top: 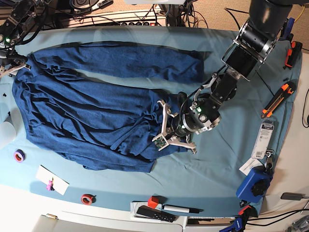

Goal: Layout the t-shirt on the table in an organized manner, then fold the t-shirt properly
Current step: 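Pull the grasped fabric with the left gripper toward the shirt hem, then release the fabric and move the left gripper to the shirt's side edge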

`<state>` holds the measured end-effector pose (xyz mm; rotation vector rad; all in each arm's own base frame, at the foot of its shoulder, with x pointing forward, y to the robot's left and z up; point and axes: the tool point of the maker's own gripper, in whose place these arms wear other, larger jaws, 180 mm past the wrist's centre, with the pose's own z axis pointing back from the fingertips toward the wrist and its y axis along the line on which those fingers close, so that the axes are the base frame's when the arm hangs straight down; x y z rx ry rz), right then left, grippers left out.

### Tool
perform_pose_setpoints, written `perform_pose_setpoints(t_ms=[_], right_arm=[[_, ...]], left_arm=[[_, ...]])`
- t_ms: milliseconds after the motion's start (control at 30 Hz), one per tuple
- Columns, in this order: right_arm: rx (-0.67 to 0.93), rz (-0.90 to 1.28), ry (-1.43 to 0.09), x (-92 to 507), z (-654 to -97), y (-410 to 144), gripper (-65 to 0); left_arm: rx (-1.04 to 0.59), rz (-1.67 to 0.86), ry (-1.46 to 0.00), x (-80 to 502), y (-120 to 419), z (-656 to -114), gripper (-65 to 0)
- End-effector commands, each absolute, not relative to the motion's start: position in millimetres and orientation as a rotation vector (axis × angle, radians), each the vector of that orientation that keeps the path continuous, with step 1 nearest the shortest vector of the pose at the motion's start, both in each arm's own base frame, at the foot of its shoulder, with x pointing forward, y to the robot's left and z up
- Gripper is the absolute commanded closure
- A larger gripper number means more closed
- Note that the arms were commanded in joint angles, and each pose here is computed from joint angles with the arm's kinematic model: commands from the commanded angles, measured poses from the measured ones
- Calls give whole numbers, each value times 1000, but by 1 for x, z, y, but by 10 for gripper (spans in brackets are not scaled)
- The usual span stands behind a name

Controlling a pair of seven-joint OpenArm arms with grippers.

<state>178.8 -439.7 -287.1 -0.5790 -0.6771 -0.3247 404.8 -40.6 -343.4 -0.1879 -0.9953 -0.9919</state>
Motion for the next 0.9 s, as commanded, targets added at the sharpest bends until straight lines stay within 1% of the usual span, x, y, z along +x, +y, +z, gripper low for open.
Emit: perform_pose_setpoints(t_ms=[0,133,300,500,600,633,700,733,767,800,867], right_arm=[[-620,-309,-724,185,-270,-446,-271],[-620,-309,-723,185,-269,-446,-271],[-620,-309,-723,185,-269,-446,-271],[-620,-309,-724,185,-270,-446,-271],[-619,-309,-724,185,-270,-446,-271],[-619,-309,-724,185,-270,-446,-271],[-620,-309,-724,185,-270,-446,-270],[-619,-309,-725,185,-269,-446,-271],[-620,-309,-724,185,-269,-446,-271],[-620,-309,-724,185,-269,-446,-271],[-620,-308,-725,185,-269,-446,-271]], left_arm=[[-165,-986,-1095,426,-43,-310,0],[-70,-954,-1175,461,-32,-275,0],[15,-936,-1213,504,-14,-244,0],[197,-835,-1182,555,39,-232,0],[230,-787,-1170,566,57,-237,0],[232,-783,-1156,567,61,-243,-30],[214,-801,-1110,564,64,-257,-251],[201,-807,-1086,562,65,-265,-345],[190,-795,-1072,560,67,-271,-403],[177,-780,-1064,559,68,-275,-413],[190,-754,-1050,556,72,-284,-412]])
